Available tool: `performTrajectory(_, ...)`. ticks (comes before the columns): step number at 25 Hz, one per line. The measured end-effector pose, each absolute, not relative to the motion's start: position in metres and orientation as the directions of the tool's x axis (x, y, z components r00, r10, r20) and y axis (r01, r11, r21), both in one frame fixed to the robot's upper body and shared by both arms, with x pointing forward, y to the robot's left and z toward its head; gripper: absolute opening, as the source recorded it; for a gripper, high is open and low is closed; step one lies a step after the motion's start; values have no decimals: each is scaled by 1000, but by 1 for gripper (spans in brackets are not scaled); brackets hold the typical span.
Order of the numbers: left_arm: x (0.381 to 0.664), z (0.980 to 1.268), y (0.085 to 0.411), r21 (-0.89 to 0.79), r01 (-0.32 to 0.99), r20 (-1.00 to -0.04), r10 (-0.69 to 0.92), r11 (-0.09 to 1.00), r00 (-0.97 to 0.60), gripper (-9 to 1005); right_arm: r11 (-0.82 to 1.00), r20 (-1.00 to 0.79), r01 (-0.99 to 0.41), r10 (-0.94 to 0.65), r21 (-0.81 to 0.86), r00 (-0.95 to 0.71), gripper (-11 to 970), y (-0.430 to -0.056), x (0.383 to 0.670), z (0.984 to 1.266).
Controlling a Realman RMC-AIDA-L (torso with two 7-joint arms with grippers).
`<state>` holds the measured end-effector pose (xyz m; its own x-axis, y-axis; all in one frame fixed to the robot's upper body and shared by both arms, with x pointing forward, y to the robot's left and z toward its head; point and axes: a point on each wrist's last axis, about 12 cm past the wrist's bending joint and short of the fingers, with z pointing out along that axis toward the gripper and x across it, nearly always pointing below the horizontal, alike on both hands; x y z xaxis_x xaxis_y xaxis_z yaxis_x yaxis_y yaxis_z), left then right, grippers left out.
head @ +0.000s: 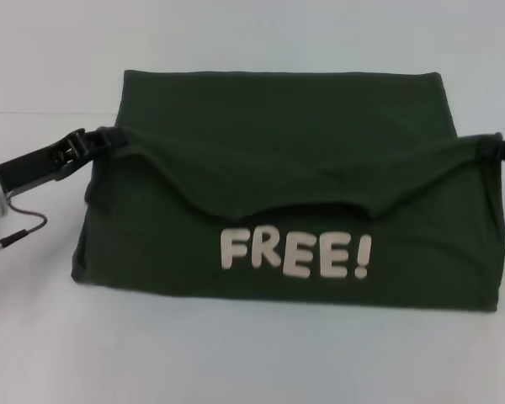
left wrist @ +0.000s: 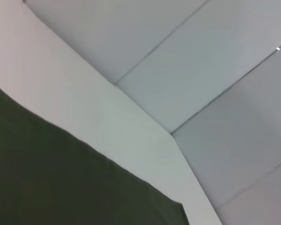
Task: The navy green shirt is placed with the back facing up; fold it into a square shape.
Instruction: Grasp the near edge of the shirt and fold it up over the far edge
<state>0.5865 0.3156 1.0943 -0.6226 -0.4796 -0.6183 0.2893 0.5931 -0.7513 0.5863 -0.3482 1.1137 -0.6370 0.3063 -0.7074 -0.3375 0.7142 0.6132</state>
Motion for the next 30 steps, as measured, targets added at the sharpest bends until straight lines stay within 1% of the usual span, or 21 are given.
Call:
performTrajectory(3, 593, 1096, 312, -740, 293, -633, -480, 606, -607, 36, 718, -715, -327, 332, 614, -615, 25, -350, 589, 1115)
performTrajectory(6, 597, 1097, 308, -729, 293, -645, -479, 618, -596, 36, 731, -721, -323, 320, 600, -614, 25, -348, 593, 1115)
performTrajectory(13, 604, 1093, 300, -701, 280, -668, -467, 656, -580, 37, 781, -732, -304, 266, 545, -627, 25, -337, 601, 1100)
performTrajectory(30, 607, 1073, 295, -685, 173, -657, -496, 708, -568, 37, 825, -722, -209, 302, 526, -623, 29, -324, 612, 1083)
